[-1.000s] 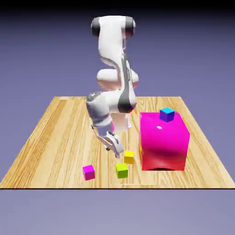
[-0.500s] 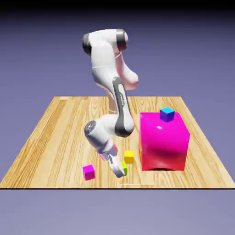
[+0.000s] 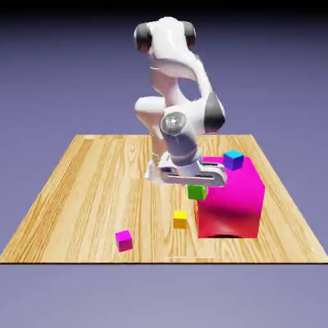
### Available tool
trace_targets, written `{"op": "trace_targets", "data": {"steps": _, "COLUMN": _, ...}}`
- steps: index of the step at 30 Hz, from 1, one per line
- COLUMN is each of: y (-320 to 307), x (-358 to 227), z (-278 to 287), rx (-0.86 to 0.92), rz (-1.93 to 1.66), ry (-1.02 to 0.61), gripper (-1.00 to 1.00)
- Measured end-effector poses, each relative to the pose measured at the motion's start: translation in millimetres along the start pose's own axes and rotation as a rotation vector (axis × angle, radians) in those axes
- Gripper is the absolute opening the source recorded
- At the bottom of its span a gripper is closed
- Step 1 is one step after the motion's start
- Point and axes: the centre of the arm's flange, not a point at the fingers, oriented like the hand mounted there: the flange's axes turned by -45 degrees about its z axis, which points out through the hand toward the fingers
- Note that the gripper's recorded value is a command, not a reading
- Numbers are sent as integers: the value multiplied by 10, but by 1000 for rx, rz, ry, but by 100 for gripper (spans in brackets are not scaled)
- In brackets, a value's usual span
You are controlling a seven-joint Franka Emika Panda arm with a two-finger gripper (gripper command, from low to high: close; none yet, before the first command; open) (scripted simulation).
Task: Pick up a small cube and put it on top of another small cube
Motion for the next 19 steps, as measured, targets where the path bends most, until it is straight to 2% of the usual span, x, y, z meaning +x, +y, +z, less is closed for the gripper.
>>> {"op": "trace_targets", "data": {"steps": 3, "y": -750, "x": -503, "z": 19, "rx": -164, "rz": -293, "ry": -51, "gripper": -100}}
{"op": "trace_targets", "data": {"steps": 9, "y": -1644, "x": -1598, "z": 24, "rx": -490, "rz": -755, "ry": -151, "gripper": -100}}
{"op": "trace_targets", "data": {"steps": 11, "y": -1681, "x": -1697, "z": -19, "rx": -525, "rz": -789, "ry": -159, "gripper": -100}}
{"op": "trace_targets", "data": {"steps": 16, "y": -1413, "x": -1594, "z": 567, "rx": -525, "rz": -789, "ry": -159, "gripper": -100}}
{"op": "trace_targets", "data": {"steps": 17, "y": -1399, "x": -1591, "z": 594, "rx": -524, "rz": -789, "ry": -159, "gripper": 100}}
{"op": "trace_targets", "data": {"steps": 19, "y": -1398, "x": -1590, "z": 593, "rx": -527, "rz": -789, "ry": -159, "gripper": 100}}
